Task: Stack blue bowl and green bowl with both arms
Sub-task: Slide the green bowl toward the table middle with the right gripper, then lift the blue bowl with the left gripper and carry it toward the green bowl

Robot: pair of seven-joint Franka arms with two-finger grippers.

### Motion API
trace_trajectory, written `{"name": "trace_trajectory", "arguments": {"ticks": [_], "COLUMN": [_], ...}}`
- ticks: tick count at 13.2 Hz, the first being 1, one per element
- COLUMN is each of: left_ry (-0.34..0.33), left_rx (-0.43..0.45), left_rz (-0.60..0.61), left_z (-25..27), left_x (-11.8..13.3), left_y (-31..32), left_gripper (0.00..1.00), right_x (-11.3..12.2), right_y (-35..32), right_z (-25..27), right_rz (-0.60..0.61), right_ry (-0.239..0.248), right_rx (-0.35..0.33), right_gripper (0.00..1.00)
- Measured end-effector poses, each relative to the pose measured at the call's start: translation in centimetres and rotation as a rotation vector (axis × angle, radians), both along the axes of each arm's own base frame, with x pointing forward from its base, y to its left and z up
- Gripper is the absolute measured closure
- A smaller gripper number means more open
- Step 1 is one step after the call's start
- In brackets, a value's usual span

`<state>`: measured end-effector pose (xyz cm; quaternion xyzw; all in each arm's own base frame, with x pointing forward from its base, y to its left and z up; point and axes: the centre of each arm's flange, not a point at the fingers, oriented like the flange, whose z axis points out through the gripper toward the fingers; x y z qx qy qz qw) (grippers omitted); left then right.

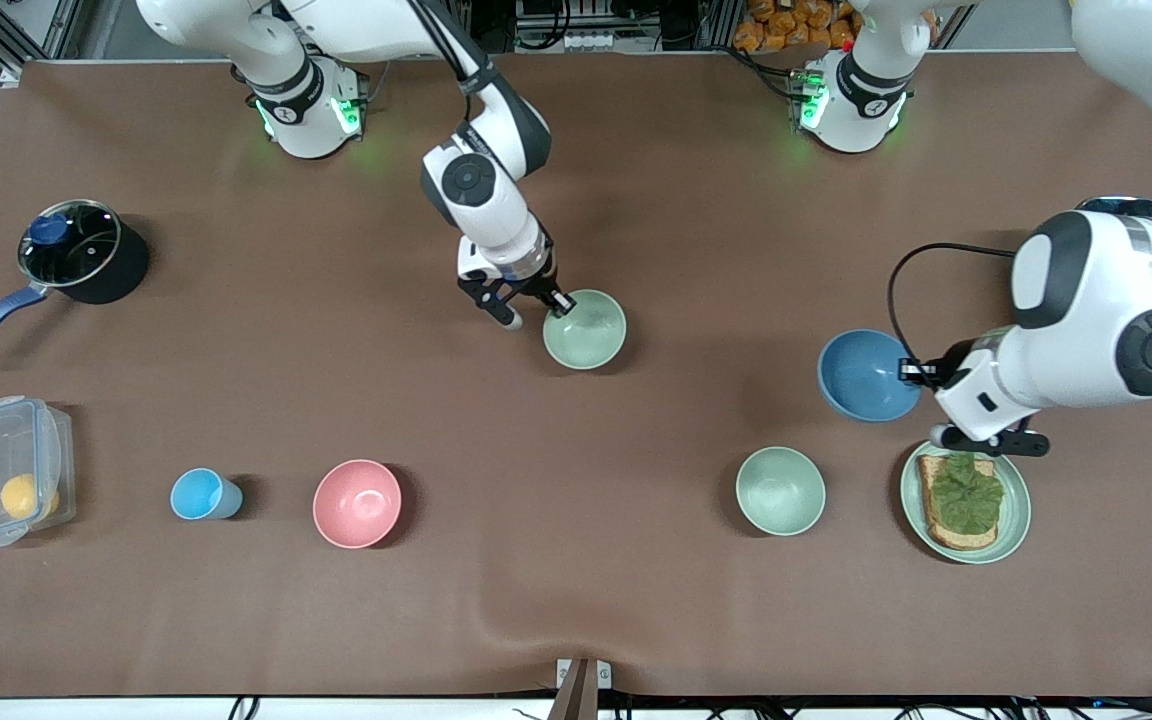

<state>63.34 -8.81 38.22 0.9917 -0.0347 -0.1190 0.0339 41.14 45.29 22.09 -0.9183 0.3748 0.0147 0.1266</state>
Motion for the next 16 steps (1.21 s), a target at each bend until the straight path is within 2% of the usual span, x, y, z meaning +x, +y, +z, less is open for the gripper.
{"name": "trace_trajectory", "arguments": {"ticks": [5,12,13,14,16], "left_ry": [0.019,0.045,0.048,0.051,0.055], "left_rx": [0.003,-0.067,-0.074,-0.084,-0.103], "left_rz": [0.05,0.09,0.092,0.096,0.101], "left_z": [0.2,0.3,0.3,0.4,0.5], "left_x": [-1.0,-1.2,-1.3,-1.3,-1.3], "left_y": [-4.3,-5.4,-5.5,-5.6,-6.0], "left_gripper": [0.95,0.95,0.95,0.95,0.95], "right_x": [-0.6,0.0,0.1,0.2,0.5], "right_y": [1.7,2.5,2.6,2.6,2.4], "right_z": [-1.2,-1.5,-1.5,-1.4,-1.3], "right_rz": [-0.016,-0.041,-0.057,-0.067,-0.084], "right_ry": [-0.011,-0.013,-0.011,-0.01,-0.011], "right_rx": [-0.023,-0.015,-0.013,-0.011,-0.009], "right_gripper": [0.96,0.95,0.93,0.87,0.67]}}
